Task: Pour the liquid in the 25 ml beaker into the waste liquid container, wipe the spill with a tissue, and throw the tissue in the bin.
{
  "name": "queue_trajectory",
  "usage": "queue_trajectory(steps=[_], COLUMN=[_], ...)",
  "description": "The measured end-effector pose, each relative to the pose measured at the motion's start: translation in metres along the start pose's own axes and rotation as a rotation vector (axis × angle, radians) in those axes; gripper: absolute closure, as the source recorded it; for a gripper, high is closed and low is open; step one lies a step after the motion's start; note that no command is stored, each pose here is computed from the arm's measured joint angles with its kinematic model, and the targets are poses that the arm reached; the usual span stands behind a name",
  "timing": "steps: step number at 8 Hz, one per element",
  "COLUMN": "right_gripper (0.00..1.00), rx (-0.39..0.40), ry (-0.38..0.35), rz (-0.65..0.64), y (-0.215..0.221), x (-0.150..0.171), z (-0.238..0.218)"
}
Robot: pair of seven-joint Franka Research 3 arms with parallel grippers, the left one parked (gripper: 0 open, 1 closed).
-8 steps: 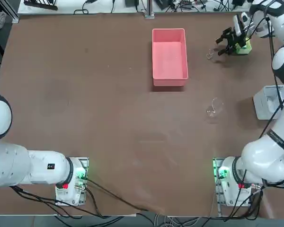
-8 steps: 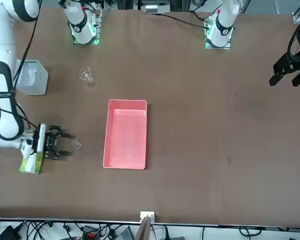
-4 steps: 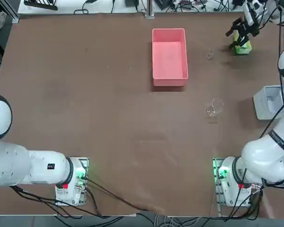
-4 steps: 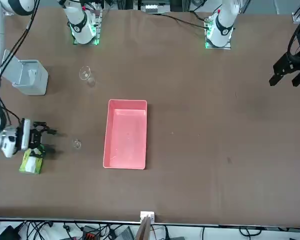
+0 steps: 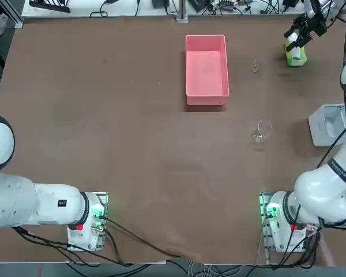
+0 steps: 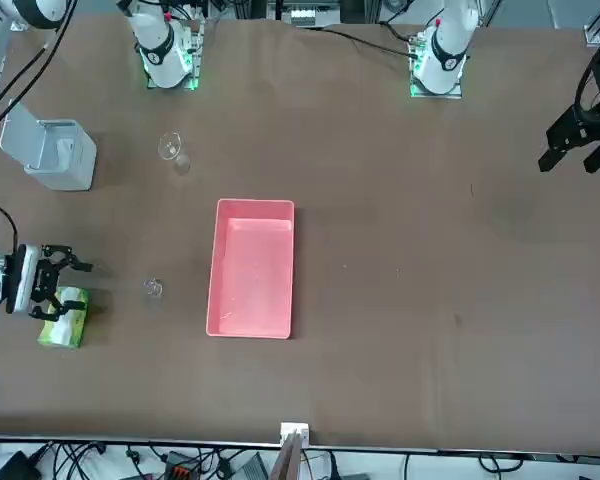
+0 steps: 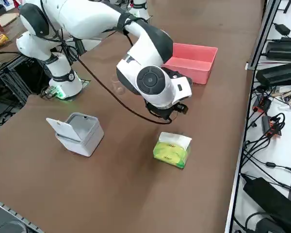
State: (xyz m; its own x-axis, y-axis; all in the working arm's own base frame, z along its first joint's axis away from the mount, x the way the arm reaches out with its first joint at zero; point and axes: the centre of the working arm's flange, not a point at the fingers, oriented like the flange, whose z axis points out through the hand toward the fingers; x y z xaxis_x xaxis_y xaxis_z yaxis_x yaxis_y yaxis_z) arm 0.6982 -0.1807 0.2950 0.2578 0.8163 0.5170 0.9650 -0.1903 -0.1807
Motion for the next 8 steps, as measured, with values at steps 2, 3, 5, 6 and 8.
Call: queue_trajectory(steps=[2, 3, 5, 6, 8], right_gripper=[0.0, 0.0, 0.0, 0.0, 0.0], rx=[-0.024, -0.056, -0.155, -0.201, -0.288], ry=[-0.062, -0.113, -0.196, -0.248, -0.334], rz=[0.133, 0.201, 0.357, 0.423, 0.601], y=[0.004, 0.008, 0.017, 0.021, 0.026], x=[0.004, 0.014, 0.035, 0.044, 0.058], z=[-0.011, -0.021, -0.029, -0.025, -0.013])
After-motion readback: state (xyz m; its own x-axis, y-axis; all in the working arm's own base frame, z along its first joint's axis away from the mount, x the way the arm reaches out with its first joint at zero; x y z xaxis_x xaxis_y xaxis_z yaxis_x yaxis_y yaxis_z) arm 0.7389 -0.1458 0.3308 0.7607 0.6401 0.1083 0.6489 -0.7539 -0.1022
